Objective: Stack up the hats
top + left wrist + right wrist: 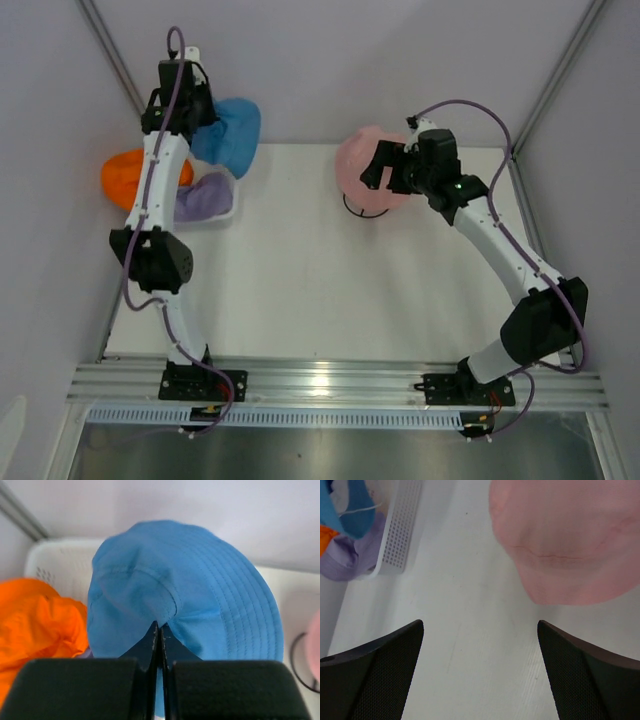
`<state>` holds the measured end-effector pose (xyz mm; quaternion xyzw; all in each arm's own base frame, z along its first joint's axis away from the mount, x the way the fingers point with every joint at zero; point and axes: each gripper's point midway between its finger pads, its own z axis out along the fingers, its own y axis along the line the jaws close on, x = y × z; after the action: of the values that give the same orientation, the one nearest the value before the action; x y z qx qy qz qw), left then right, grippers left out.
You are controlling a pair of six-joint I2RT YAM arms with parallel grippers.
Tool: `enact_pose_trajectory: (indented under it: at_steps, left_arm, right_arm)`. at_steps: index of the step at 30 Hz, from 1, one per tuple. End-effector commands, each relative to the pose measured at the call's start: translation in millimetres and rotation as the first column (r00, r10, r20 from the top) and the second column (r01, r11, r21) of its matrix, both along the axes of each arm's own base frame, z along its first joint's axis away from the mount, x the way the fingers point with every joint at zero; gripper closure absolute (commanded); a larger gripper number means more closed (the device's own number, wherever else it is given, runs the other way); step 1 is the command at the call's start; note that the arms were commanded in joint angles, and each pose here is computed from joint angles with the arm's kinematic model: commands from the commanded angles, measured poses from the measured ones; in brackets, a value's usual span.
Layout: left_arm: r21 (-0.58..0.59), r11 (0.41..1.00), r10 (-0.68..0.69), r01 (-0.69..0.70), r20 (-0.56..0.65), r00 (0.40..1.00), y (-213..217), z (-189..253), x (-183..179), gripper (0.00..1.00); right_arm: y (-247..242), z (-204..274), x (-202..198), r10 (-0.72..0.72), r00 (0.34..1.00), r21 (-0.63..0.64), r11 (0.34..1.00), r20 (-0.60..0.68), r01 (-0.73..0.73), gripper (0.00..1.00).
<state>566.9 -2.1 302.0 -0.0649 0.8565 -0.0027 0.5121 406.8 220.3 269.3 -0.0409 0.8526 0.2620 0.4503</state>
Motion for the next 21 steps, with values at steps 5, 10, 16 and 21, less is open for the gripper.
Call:
enact_pose_trajectory:
  at_steps: [5, 10, 16, 21]
  left_arm:
    - [0.164, 0.961, -0.264, 0.223, 0.309, 0.914, -95, 168, -92, 0.99]
    - [0.227, 0.909, -0.41, 0.35, 0.326, 0.852, -159, 178, -114, 0.99]
    - [0.339, 0.847, -0.513, 0.41, 0.317, 0.798, -230, 175, -116, 0.99]
    - [0.489, 0.799, -0.536, 0.349, 0.316, 0.783, -283, 164, -105, 0.99]
  right_arm:
    - [-96, 88, -1, -0.216, 0.966, 0.319, 0.934, 0.143, 0.162, 0.0]
    - [-149, 96, -20, -0.329, 0.921, 0.234, 0.931, 0.207, 0.279, 0.0]
    - [-211, 87, -33, -0.457, 0.87, 0.188, 0.886, 0.188, 0.424, 0.0]
    - [-235, 62, -35, -0.501, 0.854, 0.222, 0.856, 0.14, 0.466, 0.0]
